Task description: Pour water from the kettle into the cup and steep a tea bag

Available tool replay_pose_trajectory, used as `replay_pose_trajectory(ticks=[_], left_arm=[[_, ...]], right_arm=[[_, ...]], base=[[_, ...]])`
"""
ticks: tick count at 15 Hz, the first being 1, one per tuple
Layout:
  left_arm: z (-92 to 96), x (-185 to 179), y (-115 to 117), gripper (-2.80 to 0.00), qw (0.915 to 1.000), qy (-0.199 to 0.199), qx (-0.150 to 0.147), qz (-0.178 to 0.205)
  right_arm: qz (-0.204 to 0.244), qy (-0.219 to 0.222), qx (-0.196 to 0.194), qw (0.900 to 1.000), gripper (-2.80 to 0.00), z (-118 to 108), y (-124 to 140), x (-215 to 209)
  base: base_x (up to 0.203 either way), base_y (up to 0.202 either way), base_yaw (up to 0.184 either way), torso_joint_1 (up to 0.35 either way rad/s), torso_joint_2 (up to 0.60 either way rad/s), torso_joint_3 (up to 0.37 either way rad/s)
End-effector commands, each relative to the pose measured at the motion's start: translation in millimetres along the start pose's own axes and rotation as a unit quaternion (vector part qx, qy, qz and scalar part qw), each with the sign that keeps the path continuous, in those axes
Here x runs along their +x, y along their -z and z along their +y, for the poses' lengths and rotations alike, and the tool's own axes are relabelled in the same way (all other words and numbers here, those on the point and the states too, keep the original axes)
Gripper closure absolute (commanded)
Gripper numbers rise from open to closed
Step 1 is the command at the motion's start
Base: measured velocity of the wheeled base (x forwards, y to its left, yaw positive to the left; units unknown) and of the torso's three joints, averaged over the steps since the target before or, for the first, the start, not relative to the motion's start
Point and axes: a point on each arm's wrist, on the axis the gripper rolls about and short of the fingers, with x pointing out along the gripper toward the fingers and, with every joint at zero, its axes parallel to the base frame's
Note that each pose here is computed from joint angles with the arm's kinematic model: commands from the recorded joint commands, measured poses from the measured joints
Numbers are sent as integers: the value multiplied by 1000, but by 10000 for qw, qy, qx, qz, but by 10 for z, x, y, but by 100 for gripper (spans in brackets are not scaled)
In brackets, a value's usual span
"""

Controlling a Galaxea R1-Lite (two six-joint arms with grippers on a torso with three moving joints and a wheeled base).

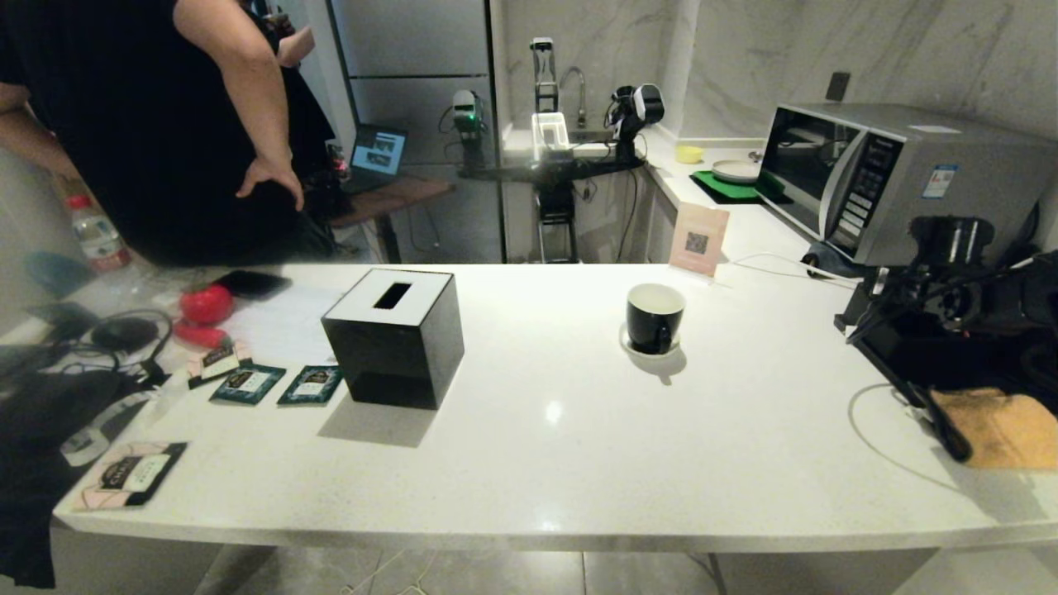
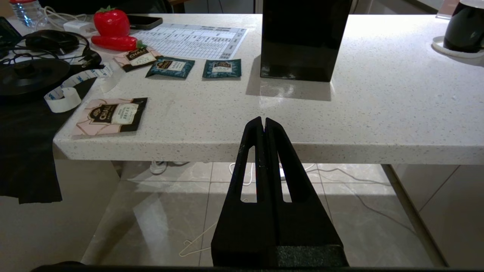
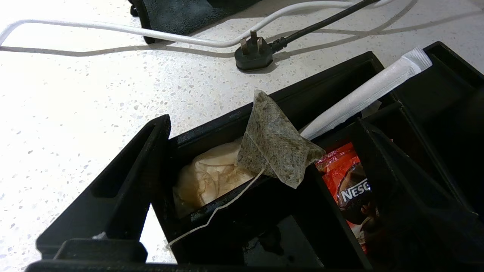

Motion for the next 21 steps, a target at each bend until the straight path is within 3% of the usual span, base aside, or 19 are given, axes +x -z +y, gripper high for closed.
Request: replay_pose_trajectory(ticks=[1,12,21], left_arm=[[0,1,-1,0,10000,0,-3,5],[0,0,0,0,10000,0,-3,-2],[0,0,0,0,10000,0,-3,-2]], right_arm=[[11,10,-2,10000,0,-1,10,5],[-69,-17,71,9999,0,31,-45,-38],[-296,-203,137,9993,0,188,-228,-225]], base=[[0,0,0,0,0,0],[0,0,0,0,0,0],[0,0,0,0,0,0]])
